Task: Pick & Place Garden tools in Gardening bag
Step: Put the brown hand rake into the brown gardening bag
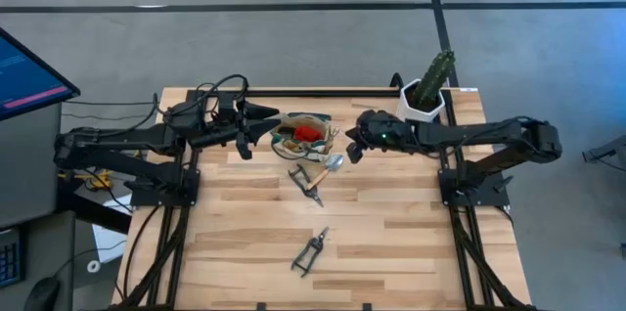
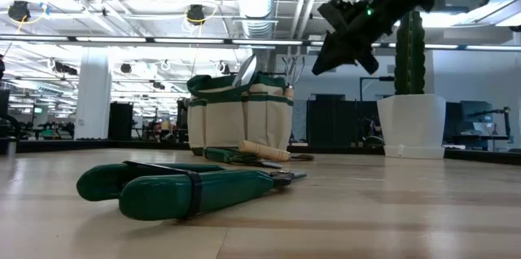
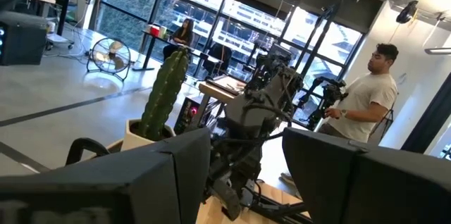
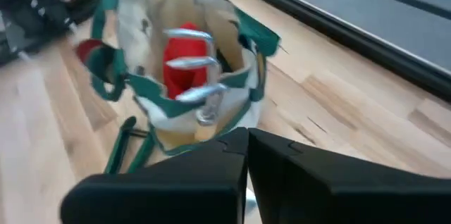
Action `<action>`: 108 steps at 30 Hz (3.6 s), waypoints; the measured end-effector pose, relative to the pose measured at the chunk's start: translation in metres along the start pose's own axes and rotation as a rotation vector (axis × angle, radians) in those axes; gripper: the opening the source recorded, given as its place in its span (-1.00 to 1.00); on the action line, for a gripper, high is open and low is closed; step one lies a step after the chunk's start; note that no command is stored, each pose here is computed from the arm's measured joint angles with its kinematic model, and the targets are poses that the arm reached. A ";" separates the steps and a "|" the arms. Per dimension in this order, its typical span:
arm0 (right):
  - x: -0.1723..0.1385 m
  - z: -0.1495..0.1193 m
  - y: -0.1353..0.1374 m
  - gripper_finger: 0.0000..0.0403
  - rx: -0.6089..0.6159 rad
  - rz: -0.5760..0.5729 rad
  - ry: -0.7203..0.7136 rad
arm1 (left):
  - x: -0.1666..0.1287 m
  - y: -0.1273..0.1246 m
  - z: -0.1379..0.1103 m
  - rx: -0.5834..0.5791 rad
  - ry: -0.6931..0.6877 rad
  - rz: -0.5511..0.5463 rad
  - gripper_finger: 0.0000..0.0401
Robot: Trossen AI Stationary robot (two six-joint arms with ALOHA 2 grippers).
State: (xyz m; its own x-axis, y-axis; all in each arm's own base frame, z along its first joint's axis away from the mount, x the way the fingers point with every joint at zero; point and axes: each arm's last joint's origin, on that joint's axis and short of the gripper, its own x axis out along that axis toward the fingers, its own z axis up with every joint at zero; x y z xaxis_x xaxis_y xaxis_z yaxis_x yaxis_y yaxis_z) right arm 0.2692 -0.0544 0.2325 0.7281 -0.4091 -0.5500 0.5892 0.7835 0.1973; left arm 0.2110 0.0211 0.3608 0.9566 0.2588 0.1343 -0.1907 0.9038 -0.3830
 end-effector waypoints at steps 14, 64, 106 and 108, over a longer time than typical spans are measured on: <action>0.010 -0.019 -0.006 -1.00 0.130 0.015 -0.212 | 0.000 0.000 0.000 0.001 0.001 0.005 -0.17; 0.030 -0.046 0.031 -1.00 0.207 0.168 -0.173 | 0.000 0.001 -0.002 0.004 0.019 0.011 -0.17; 0.042 -0.017 0.050 -1.00 0.122 0.315 -0.056 | 0.000 0.002 -0.004 0.008 0.039 0.020 -0.17; 0.043 -0.015 0.051 -1.00 0.127 0.325 -0.073 | 0.000 0.002 -0.004 0.008 0.039 0.020 -0.17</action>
State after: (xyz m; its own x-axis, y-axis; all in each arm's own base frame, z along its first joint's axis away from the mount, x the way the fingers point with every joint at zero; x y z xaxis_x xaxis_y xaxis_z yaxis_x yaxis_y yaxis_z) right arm 0.3249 -0.0250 0.2066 0.9051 -0.1841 -0.3833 0.3583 0.8158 0.4541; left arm 0.2115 0.0213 0.3566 0.9604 0.2634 0.0912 -0.2113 0.9014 -0.3779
